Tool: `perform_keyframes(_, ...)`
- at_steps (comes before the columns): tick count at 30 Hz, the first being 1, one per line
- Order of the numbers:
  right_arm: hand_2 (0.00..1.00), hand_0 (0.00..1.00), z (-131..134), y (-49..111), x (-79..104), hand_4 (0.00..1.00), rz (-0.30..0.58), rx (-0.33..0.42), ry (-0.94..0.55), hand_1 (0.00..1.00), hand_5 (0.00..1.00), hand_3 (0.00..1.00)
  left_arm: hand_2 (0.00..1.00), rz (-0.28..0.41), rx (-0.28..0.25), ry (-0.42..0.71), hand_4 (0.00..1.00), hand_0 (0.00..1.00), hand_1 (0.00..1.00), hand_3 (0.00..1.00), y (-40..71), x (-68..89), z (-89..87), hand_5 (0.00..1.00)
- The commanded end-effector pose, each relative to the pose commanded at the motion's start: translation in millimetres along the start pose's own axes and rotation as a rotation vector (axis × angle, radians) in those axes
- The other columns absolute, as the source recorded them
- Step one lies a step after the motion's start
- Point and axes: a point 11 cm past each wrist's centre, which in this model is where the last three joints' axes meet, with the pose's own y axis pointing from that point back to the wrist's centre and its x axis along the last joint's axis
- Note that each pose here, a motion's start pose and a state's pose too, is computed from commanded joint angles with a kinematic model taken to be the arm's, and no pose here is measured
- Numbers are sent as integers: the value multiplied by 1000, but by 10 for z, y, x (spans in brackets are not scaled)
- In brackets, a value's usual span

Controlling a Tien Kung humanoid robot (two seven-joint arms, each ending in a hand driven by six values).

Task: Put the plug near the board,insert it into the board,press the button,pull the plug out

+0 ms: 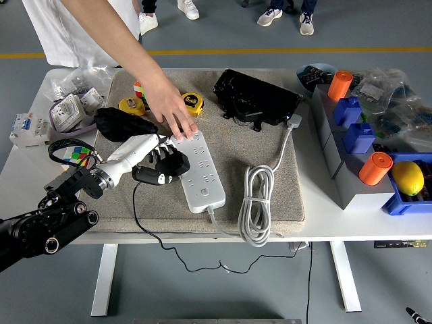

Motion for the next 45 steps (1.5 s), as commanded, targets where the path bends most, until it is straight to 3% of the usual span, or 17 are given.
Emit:
perform_keyframes(10, 648, 609, 0, 1, -4, 998, -2, 2, 1, 632, 459, 551, 424, -2, 5, -3, 805, 312, 388, 521, 6, 3, -20, 78)
perform_keyframes(11, 647, 609, -5, 0, -5, 998, -2, 2, 2, 632, 458, 551, 518, -4, 8, -1, 826, 362, 457, 550, 4, 8, -26, 78)
perform_keyframes(16, 647, 609, -16, -1, -12, 998, -4, 5, -2, 632, 458, 551, 518, -12, 17, 2, 826, 362, 457, 550, 3, 10, -38, 78)
perform_keyframes(17, 646, 609, -18, -2, -13, 998, -4, 5, -2, 632, 459, 551, 533, -13, 18, 1, 896, 410, 498, 565, 3, 10, -40, 132)
perform_keyframes(22, 646, 609, -21, -2, -17, 998, -5, 6, -3, 632, 459, 551, 533, -18, 24, 0, 896, 410, 498, 565, 6, 0, -48, 132)
perform_keyframes(23, 647, 609, -22, -2, -18, 998, -5, 7, -3, 632, 459, 551, 540, -16, 24, 0, 997, 391, 507, 573, 8, 0, -50, 210)
perform_keyframes(34, 647, 609, -19, -1, -20, 998, -6, 6, -2, 632, 458, 551, 542, -8, 22, 8, 998, 383, 517, 580, 8, 28, -51, 268)
perform_keyframes(35, 646, 610, -19, -1, -21, 998, -6, 6, -3, 632, 458, 551, 548, -9, 21, 8, 998, 384, 528, 608, 8, 28, -50, 349)
perform_keyframes(40, 646, 610, -21, -1, -19, 998, -6, 7, -4, 632, 458, 551, 548, -5, 21, 11, 998, 384, 528, 608, 10, 35, -51, 349)
perform_keyframes(41, 645, 610, -19, -1, -18, 998, -5, 7, -4, 632, 458, 551, 578, -5, 21, 13, 998, 396, 545, 655, 12, 38, -50, 494)
perform_keyframes(45, 645, 610, -16, 0, -20, 998, -6, 6, -3, 632, 458, 551, 578, 3, 16, 23, 998, 396, 545, 655, 18, 50, -36, 494)
